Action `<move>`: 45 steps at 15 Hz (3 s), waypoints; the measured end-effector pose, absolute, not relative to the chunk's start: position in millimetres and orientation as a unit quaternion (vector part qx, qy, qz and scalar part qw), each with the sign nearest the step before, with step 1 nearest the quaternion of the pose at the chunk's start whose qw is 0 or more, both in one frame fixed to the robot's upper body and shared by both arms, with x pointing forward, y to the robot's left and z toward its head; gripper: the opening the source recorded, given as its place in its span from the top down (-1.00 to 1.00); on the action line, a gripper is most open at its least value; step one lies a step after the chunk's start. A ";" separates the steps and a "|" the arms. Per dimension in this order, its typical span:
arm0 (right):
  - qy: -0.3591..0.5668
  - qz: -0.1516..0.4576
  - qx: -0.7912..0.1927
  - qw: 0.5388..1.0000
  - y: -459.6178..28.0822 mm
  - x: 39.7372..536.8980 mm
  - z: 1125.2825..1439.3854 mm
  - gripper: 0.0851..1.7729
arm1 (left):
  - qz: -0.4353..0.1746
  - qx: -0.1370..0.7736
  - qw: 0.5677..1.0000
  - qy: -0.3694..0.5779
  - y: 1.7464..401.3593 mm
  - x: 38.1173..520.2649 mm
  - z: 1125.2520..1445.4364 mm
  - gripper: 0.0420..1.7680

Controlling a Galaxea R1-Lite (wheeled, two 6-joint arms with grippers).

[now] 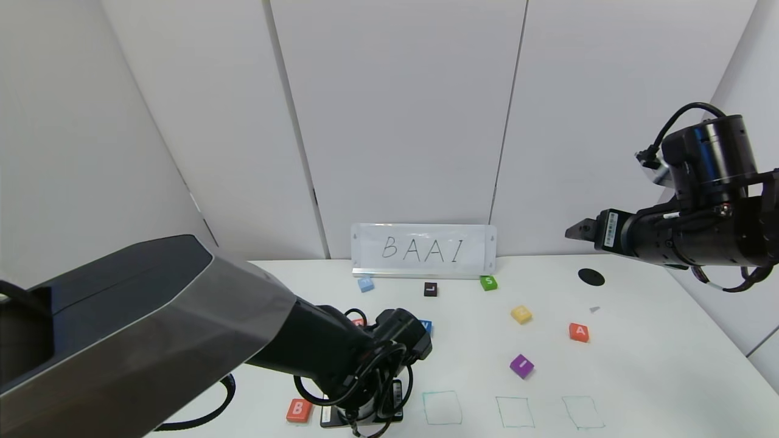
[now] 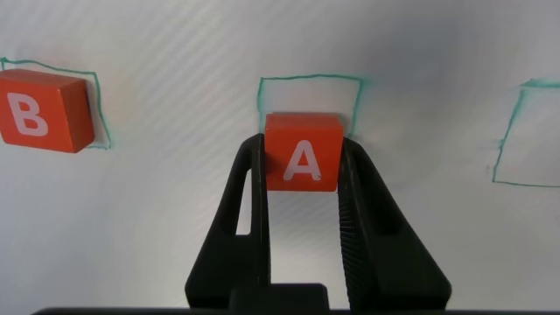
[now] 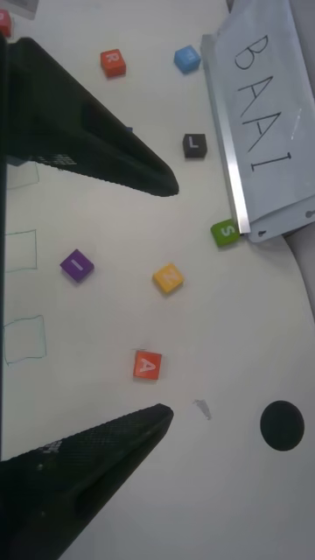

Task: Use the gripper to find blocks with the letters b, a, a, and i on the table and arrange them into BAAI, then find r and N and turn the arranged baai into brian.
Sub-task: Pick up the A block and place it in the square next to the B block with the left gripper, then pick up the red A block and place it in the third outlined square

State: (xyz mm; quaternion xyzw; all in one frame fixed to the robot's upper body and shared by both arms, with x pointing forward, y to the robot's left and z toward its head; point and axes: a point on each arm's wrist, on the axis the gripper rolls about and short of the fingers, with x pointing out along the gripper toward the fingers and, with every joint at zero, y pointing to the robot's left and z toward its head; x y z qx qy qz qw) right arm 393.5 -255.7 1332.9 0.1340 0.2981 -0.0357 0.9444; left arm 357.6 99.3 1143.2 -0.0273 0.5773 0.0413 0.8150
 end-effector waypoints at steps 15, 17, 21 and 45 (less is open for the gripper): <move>0.298 -0.035 0.134 0.945 -255.2 393.1 1333.1 -0.93 | 0.045 -0.028 0.815 0.578 99.1 363.4 1139.5 0.46; 0.298 -0.034 0.134 0.945 -255.3 392.9 1333.4 -0.93 | 0.046 -0.029 0.815 0.577 99.6 364.3 1139.4 0.46; 0.297 -0.034 0.134 0.945 -255.3 392.8 1333.7 -0.93 | 0.046 -0.029 0.815 0.577 99.4 365.2 1139.0 0.46; 0.295 -0.035 0.136 0.945 -256.1 392.1 1335.0 -0.93 | 0.032 -0.021 0.821 0.570 103.8 359.2 1155.1 -0.85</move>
